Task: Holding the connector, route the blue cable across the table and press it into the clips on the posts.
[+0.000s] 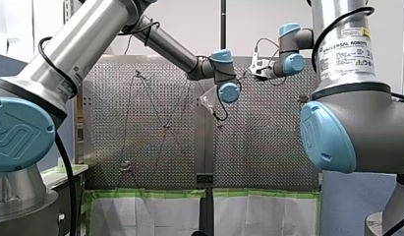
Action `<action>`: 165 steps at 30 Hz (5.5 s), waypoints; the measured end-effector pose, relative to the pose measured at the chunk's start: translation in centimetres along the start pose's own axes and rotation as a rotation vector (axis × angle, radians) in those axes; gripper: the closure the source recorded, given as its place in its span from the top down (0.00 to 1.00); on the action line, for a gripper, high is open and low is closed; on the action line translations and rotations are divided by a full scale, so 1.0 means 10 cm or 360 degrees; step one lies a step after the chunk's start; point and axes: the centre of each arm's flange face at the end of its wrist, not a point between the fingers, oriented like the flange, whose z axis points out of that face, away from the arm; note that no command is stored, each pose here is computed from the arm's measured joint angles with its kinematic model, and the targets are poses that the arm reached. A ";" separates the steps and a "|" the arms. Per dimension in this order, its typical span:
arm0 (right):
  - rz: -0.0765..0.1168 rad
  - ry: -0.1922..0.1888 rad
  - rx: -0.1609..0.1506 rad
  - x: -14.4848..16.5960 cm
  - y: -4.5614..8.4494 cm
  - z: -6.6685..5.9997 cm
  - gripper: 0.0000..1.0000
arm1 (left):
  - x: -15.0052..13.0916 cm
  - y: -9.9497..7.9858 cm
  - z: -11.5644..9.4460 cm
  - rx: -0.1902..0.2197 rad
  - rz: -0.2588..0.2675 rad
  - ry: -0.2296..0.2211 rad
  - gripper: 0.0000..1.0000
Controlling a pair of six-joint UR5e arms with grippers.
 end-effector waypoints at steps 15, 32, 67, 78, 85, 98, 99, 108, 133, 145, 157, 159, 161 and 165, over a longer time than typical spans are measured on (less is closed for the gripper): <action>0.0002 0.0002 0.0012 0.02 -0.04 0.00 0.00 | 0.33 -0.06 -0.93 -0.0041 -0.0262 0.0027 1.00; 0.0007 0.0004 0.0009 0.02 -0.02 0.00 0.00 | 0.59 0.02 -2.07 -0.0092 -0.0561 0.0077 1.00; 0.0004 0.0002 0.0014 0.01 -0.05 0.01 0.00 | 0.59 1.61 -1.65 -0.0138 -0.0109 -0.0017 1.00; 0.0001 0.0028 -0.0006 0.10 0.03 0.03 0.00 | 0.49 2.16 -1.59 -0.0251 0.0098 -0.0050 1.00; 0.0000 0.0042 -0.0022 0.15 0.09 0.04 0.00 | 0.46 2.46 -1.61 -0.0280 0.0298 0.0044 1.00; -0.0007 0.0039 -0.0034 0.14 0.13 0.04 0.00 | 0.52 2.49 -1.70 -0.0183 0.0568 0.0242 1.00; -0.0007 0.0037 -0.0033 0.13 0.12 0.04 0.00 | 0.53 2.49 -1.71 -0.0177 0.0585 0.0255 1.00; -0.0005 0.0023 -0.0029 0.09 0.10 0.03 0.00 | 0.57 2.51 -1.78 -0.0133 0.0763 0.0374 1.00; -0.0020 0.0017 -0.0031 0.05 0.10 0.04 0.00 | 0.57 2.50 -1.79 -0.0129 0.0770 0.0370 1.00; -0.0020 0.0017 -0.0031 0.05 0.10 0.04 0.00 | 0.57 2.50 -1.79 -0.0129 0.0770 0.0370 1.00; -0.0020 0.0017 -0.0031 0.05 0.10 0.04 0.00 | 0.57 2.50 -1.79 -0.0129 0.0770 0.0370 1.00; -0.0020 0.0017 -0.0031 0.05 0.10 0.04 0.00 | 0.57 2.50 -1.79 -0.0129 0.0770 0.0370 1.00; -0.0020 0.0017 -0.0031 0.05 0.10 0.04 0.00 | 0.57 2.50 -1.79 -0.0129 0.0770 0.0370 1.00; -0.0020 0.0017 -0.0031 0.05 0.10 0.04 0.00 | 0.57 2.50 -1.79 -0.0129 0.0770 0.0370 1.00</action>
